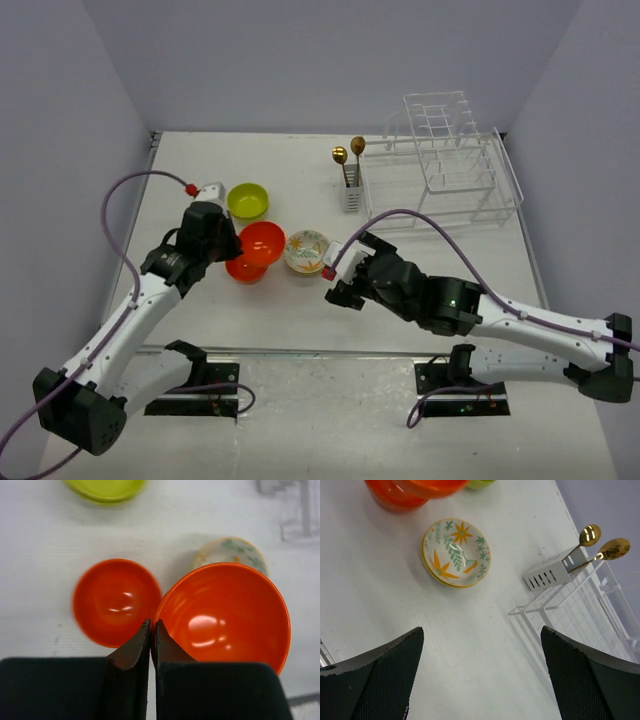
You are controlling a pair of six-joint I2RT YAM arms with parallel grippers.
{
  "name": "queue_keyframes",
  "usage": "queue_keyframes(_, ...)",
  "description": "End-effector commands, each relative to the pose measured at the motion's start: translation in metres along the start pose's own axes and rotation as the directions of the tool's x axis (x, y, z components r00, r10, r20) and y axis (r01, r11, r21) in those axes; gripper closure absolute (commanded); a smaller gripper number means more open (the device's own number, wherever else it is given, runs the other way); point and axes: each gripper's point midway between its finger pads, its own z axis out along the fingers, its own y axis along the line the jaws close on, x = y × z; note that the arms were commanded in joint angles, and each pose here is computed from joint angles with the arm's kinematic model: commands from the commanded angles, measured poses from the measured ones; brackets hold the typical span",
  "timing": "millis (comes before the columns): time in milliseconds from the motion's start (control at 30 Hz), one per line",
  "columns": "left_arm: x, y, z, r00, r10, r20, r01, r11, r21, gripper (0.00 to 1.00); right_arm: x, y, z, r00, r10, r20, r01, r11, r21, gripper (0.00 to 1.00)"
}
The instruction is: Unload the bowls from the dish rack
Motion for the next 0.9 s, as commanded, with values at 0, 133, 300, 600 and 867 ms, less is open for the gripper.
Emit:
queue_keyframes(0,-0.040,0.047,-0.014,0.950,-0.216,0.224,0.234,0.971,-0.058,1.00,-0.022,-0.026,-0.022,0.972,0.156,0.178,-0.176,0.979,0.102,0.01)
queue_keyframes(133,-0.036,0.087,-0.013,0.909,-0.291,0.298,0.346,0.926,-0.152,1.00,-0.026,-0.044,-0.045,0.920,0.257,0.294,-0.308,0.941,0.142,0.01)
queue_keyframes(300,-0.015,0.115,0.004,0.902,-0.319,0.292,0.393,0.886,-0.244,1.00,-0.023,-0.042,-0.061,0.874,0.342,0.345,-0.392,0.916,0.086,0.01)
queue_keyframes(600,0.008,0.111,0.027,0.900,-0.354,0.254,0.407,0.893,-0.195,1.00,-0.026,-0.029,-0.060,0.867,0.349,0.357,-0.377,0.926,0.012,0.01)
queue_keyframes(867,0.018,0.109,0.036,0.918,-0.326,0.224,0.368,0.912,-0.180,1.00,-0.021,-0.022,-0.054,0.880,0.338,0.333,-0.360,0.933,0.007,0.01)
